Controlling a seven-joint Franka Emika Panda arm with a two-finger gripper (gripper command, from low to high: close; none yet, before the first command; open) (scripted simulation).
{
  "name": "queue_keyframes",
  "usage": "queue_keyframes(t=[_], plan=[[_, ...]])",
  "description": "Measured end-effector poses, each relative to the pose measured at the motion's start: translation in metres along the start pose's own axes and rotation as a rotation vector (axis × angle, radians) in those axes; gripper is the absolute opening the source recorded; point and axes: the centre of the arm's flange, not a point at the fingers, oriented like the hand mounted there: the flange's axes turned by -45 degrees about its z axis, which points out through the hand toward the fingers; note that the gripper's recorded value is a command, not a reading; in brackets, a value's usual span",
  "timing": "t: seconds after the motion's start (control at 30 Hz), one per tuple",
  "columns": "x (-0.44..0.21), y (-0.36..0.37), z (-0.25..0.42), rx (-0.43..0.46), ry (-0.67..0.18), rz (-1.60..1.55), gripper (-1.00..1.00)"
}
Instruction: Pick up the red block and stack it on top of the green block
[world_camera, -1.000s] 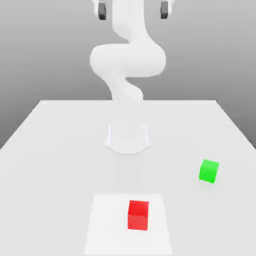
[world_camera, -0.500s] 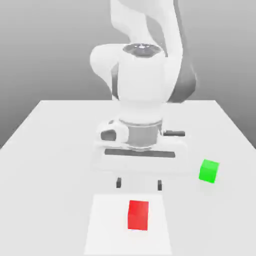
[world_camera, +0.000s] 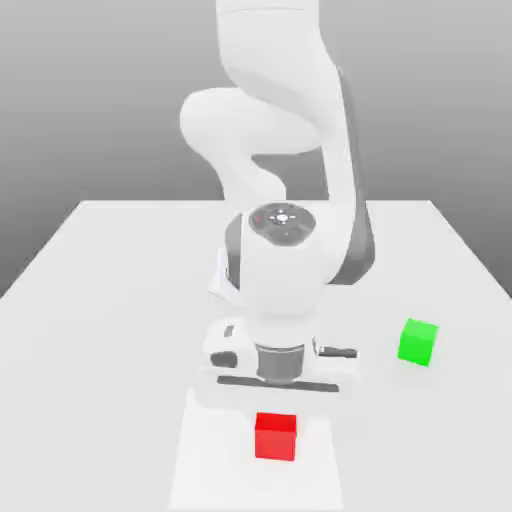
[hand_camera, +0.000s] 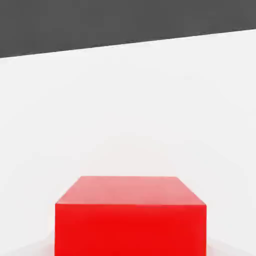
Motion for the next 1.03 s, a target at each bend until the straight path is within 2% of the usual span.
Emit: queue_keyframes(t=[0.13,0.33,0.67,0.93,0.97,1.03], plan=[[-0.002,-0.004,-0.04,0.001,0.0,-0.015,-1.0],[-0.068,-0.117,-0.065,0.022,-0.002,-0.503,-1.0],[-0.218,-0.211,-0.081,0.004,-0.002,-1.301,-1.0],[-0.23,-0.215,-0.024,-0.005,0.0,-1.366,-1.0],[-0.231,-0.215,-0.019,-0.003,0.0,-1.366,1.0],[-0.229,-0.214,-0.019,-0.003,0.0,-1.359,1.0]])
